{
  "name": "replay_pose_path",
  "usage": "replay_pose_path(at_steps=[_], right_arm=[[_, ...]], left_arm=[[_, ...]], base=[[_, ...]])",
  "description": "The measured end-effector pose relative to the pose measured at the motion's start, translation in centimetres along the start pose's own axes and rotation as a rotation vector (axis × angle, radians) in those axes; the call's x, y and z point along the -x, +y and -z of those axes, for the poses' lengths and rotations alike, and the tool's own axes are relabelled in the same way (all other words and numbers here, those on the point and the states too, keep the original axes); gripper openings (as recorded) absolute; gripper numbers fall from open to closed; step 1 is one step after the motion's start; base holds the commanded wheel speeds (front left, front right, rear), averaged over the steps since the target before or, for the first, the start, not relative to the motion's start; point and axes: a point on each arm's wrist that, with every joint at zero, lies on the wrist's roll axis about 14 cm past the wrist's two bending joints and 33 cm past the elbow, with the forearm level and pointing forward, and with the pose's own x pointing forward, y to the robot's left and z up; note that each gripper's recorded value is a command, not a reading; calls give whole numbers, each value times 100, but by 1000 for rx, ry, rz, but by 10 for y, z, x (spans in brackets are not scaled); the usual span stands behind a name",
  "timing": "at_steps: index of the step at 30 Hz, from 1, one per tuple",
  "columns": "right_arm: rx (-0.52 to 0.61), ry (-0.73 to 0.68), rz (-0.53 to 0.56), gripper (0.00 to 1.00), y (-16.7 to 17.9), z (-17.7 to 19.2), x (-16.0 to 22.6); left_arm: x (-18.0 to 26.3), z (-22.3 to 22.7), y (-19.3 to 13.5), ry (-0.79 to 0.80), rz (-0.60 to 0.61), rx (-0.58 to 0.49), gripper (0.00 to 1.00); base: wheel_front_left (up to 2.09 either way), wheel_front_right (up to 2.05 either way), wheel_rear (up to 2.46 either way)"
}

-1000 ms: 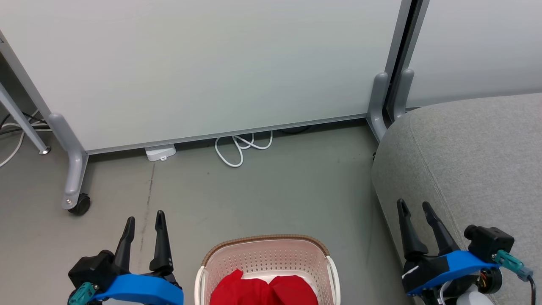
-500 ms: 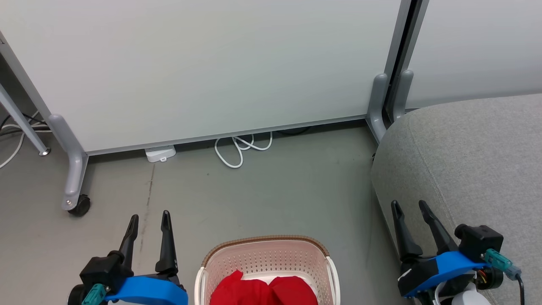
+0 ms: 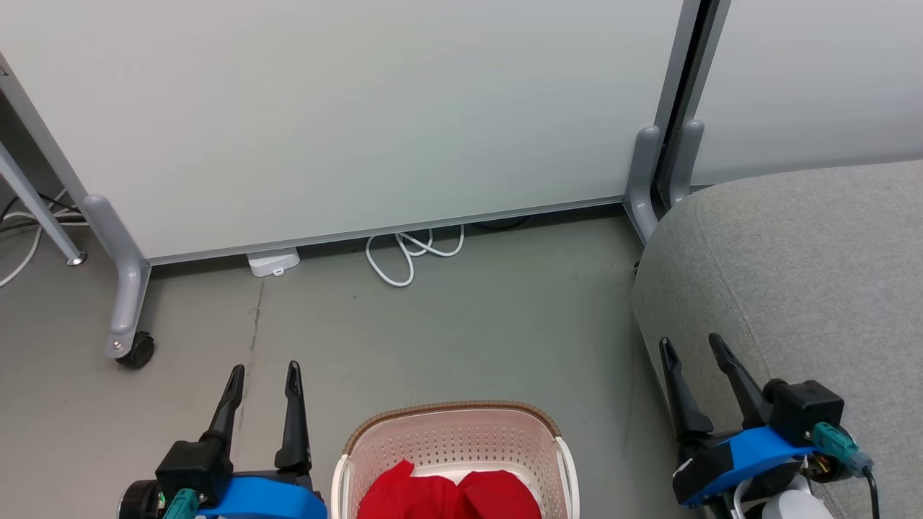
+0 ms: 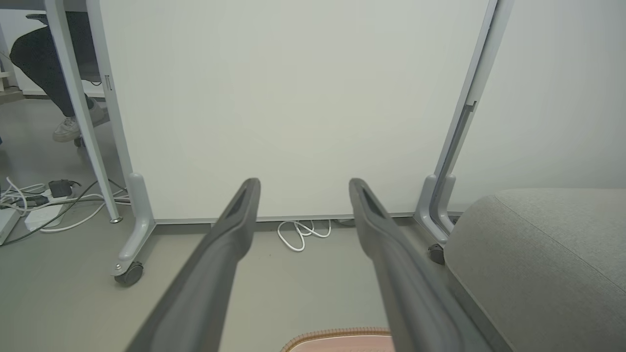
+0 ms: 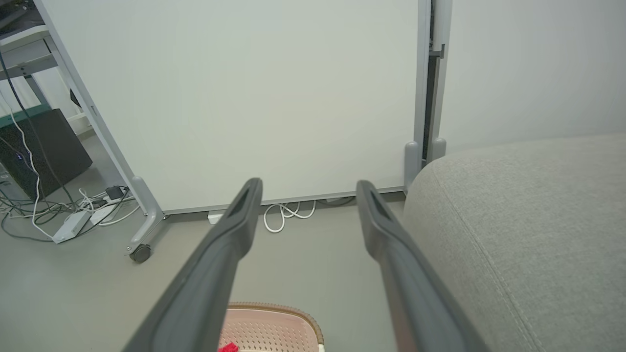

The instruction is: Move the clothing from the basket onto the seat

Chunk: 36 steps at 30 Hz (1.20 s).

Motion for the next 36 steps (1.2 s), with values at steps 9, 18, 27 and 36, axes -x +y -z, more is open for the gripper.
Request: replay_pose_path(at_steps=[9, 18, 27, 36], right_arm=[[57, -11, -18, 100, 3, -2, -1], [72, -15, -29, 100, 6, -2, -2], [70, -8, -33, 100, 7, 0, -2], [69, -17, -51, 100, 10, -2, -17]], left_arm=[[1, -1, -3, -11, 13, -51, 100], [1, -1, -3, -13, 16, -63, 100], [1, 4, -3, 0, 13, -57, 100], [-8, 52, -10, 153, 51, -41, 100]], base=[[0, 0, 0], [0, 0, 0], [0, 0, 0], [0, 0, 0]])
